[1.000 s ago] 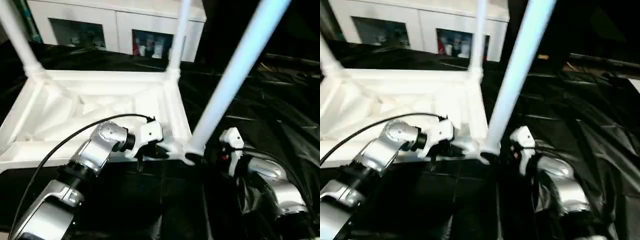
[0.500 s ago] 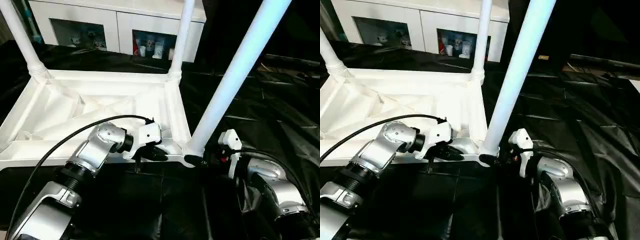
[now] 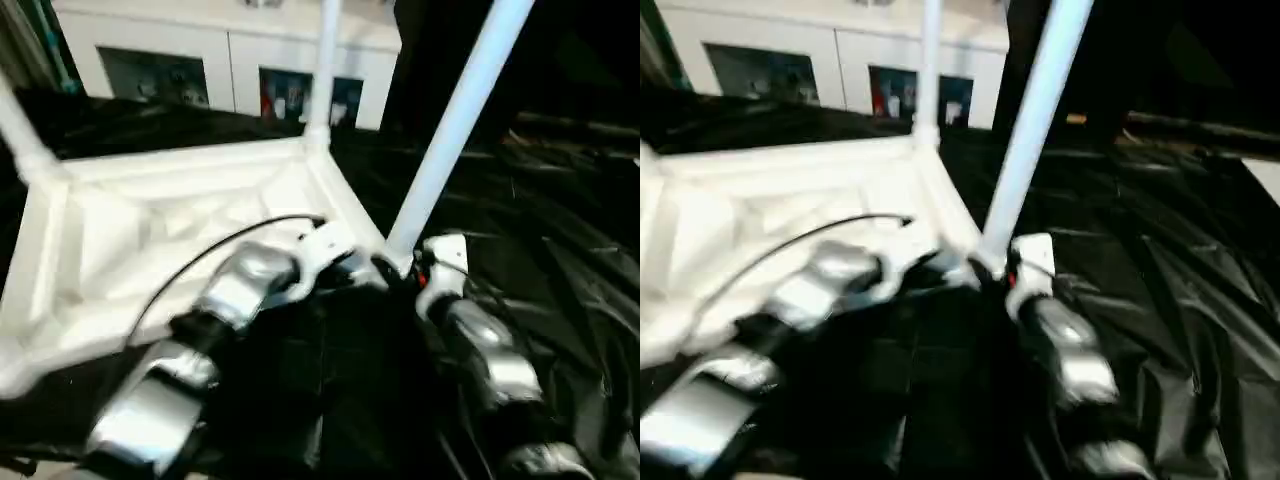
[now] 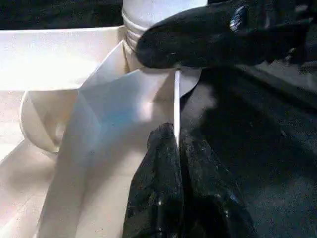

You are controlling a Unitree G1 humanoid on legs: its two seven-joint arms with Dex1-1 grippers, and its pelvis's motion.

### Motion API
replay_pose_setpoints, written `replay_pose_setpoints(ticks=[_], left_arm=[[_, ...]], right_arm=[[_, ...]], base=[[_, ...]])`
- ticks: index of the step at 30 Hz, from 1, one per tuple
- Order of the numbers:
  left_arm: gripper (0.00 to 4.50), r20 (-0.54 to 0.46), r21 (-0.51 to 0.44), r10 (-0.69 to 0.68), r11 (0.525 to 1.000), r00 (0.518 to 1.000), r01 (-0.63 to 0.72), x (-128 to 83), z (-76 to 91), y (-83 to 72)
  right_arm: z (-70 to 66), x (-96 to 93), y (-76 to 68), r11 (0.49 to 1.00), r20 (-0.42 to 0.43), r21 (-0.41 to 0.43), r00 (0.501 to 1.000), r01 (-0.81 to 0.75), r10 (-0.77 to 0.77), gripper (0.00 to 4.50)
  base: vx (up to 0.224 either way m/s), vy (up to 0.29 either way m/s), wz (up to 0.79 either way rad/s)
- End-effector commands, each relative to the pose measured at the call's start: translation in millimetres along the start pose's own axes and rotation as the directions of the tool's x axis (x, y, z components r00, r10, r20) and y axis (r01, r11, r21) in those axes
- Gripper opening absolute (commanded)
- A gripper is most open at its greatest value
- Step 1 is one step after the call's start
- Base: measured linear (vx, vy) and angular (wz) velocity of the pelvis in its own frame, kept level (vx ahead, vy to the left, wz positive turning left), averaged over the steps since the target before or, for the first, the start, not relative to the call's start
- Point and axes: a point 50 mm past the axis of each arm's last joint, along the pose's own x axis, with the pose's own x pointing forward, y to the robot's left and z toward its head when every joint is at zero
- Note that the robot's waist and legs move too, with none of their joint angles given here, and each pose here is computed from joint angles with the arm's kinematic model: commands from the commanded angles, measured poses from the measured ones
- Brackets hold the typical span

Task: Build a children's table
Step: Rotate leg to tighten

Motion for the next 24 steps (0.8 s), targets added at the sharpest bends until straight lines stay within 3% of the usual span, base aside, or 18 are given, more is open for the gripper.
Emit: replay_pose_setpoints(ticks=[1,3,6,8,10,14,15,16,18,21,24], left_arm=[[0.00,-0.042,-0.003,0.010,1.000,0.999,-0.010,5.2,-8.4,-3.6],[0.00,-0.043,-0.002,0.005,1.000,0.999,-0.005,5.3,-8.4,-3.9],[0.00,-0.061,0.020,-0.025,0.999,0.998,0.026,3.8,-11.9,-4.6],[0.00,-0.060,0.032,-0.033,0.999,0.998,0.035,2.5,-13.7,-3.8],[0.00,-0.068,0.053,-0.063,0.996,0.996,0.067,-1.3,-17.8,-3.5],[0.00,-0.065,0.093,-0.123,0.987,0.990,0.128,-9.7,-22.9,-3.3],[0.00,-0.047,0.132,-0.197,0.970,0.979,0.202,-17.2,-24.9,-5.7],[0.00,-0.047,0.132,-0.197,0.970,0.979,0.202,-17.2,-24.9,-5.7],[0.00,-0.018,0.169,-0.337,0.927,0.941,0.335,-28.0,-26.9,-13.5],[0.00,-0.027,0.195,-0.402,0.896,0.915,0.400,-35.4,-29.3,-17.2],[0.00,-0.039,0.206,-0.471,0.859,0.881,0.469,-45.0,-33.3,-22.0]], right_arm=[[-15.5,-1.7,1.7,1.000,-0.066,-0.023,0.998,0.013,-0.014,2.74],[-14.7,-1.5,3.0,1.000,-0.060,-0.021,0.998,0.003,-0.004,2.74],[-7.5,-4.1,10.3,0.994,-0.001,0.009,0.994,-0.111,0.111,3.44],[-3.5,-6.9,10.1,0.986,0.019,-0.039,0.987,-0.160,0.161,3.46],[-1.3,-11.8,6.8,0.970,0.007,-0.092,0.974,-0.227,0.228,3.77],[3.6,-23.8,-3.5,0.939,-0.015,-0.130,0.948,-0.319,0.319,3.85],[6.6,-33.9,-13.1,0.911,-0.034,-0.151,0.923,-0.384,0.383,3.85],[6.6,-33.9,-13.1,0.911,-0.034,-0.151,0.923,-0.384,0.383,3.85],[9.1,-43.9,-23.6,0.884,-0.063,-0.169,0.900,-0.435,0.431,3.85],[10.8,-49.3,-26.4,0.863,-0.072,-0.170,0.880,-0.475,0.470,3.85],[12.2,-58.7,-24.8,0.809,-0.093,-0.155,0.824,-0.566,0.559,3.85]], base=[[0.000,0.000,0.00],[0.000,0.000,0.00],[0.000,0.000,0.00],[0.000,0.000,0.00],[0.000,0.000,0.00],[0.000,0.000,0.00],[0.000,0.000,0.00],[0.000,0.000,0.00],[0.000,0.000,0.00],[0.000,0.000,0.00],[0.000,0.000,0.00]])
